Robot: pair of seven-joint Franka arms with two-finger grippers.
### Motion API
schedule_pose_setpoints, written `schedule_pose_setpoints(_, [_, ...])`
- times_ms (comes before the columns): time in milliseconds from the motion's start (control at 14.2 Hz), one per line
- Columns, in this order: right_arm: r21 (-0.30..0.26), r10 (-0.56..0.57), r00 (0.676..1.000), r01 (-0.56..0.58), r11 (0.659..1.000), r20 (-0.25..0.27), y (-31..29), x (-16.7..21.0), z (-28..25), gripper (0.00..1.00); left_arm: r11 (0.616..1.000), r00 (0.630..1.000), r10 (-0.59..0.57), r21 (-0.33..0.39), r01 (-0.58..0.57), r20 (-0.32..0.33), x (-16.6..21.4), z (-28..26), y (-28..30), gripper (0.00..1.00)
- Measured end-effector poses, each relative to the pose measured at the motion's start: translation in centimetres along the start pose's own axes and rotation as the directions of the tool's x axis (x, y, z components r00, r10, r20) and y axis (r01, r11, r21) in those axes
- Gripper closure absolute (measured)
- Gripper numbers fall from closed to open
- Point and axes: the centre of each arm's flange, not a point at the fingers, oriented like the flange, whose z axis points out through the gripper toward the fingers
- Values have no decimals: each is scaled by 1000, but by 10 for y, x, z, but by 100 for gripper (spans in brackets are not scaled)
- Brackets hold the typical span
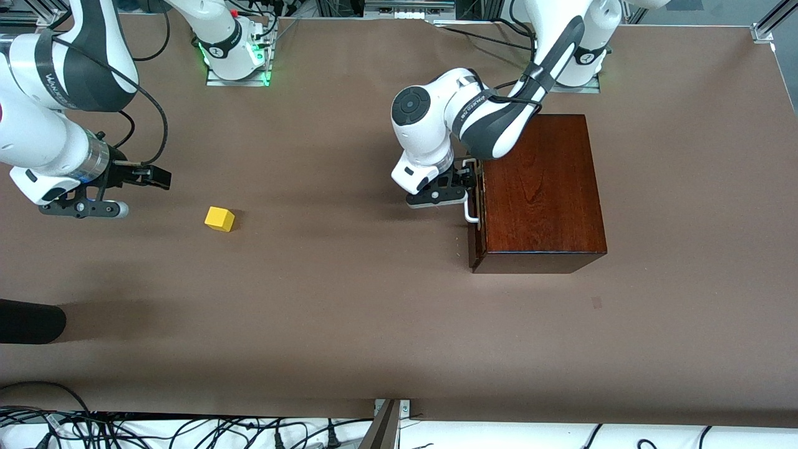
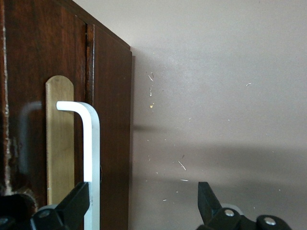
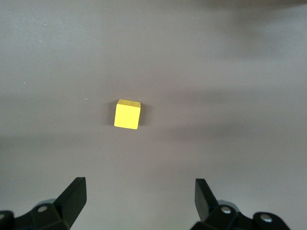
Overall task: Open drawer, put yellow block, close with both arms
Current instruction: 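Close the left gripper on the white drawer handle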
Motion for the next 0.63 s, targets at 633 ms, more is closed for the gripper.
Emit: schedule_pose_setpoints(633, [0, -4, 1000, 4, 1000, 1, -2, 0, 1, 0, 1000, 1000, -1, 17, 1, 10, -2, 8, -6, 0])
